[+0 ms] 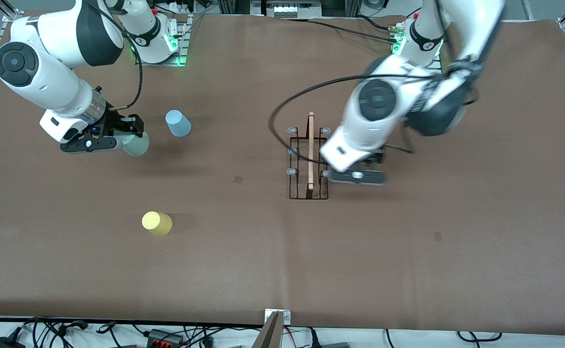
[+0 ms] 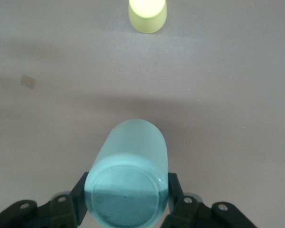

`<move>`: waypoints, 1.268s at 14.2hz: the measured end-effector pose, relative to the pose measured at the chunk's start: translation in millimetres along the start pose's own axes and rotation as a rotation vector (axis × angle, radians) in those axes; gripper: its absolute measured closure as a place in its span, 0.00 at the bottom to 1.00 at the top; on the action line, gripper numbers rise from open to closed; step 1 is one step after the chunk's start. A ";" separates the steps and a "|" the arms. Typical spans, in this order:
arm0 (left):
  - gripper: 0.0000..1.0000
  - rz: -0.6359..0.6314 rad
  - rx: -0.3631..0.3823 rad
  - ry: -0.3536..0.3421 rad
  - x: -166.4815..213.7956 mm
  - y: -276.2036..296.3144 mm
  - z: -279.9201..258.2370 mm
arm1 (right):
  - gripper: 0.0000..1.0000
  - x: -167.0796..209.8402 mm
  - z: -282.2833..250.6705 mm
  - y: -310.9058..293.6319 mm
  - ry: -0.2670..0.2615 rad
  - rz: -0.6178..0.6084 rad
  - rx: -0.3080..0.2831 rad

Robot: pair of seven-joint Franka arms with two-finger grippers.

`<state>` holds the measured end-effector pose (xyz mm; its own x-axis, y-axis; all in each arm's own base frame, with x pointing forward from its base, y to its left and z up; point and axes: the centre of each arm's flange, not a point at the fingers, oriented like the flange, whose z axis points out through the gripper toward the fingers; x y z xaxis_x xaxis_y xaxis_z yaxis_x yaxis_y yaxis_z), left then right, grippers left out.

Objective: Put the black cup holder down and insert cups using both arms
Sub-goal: 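Carry the teal cup over the rack while the left gripper withdraws, then lower the teal cup onto a rack peg and open the right gripper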

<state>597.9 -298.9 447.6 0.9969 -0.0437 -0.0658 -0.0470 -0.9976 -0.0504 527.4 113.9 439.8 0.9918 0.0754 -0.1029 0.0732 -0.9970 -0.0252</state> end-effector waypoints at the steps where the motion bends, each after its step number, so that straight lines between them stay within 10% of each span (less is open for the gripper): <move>1: 0.00 -0.002 0.012 -0.009 2.6 -26.5 -12.5 | 0.33 -0.7 -1.9 -10.1 0.001 0.033 0.023; 10: 0.00 0.098 -0.037 0.017 6.1 -265.8 -92.6 | 0.33 -82.8 -1.7 -281.8 0.098 0.394 0.125; 18: 0.00 0.038 -0.018 0.117 -77.9 -309.9 -139.0 | 0.33 -93.4 49.1 -381.0 0.147 0.550 0.159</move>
<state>543.7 6.3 606.9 0.9950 -0.0865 0.0490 -0.0850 -0.9959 -0.0317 401.7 487.6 410.2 0.8843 -0.4668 -0.0041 -0.4616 -0.8730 -0.1572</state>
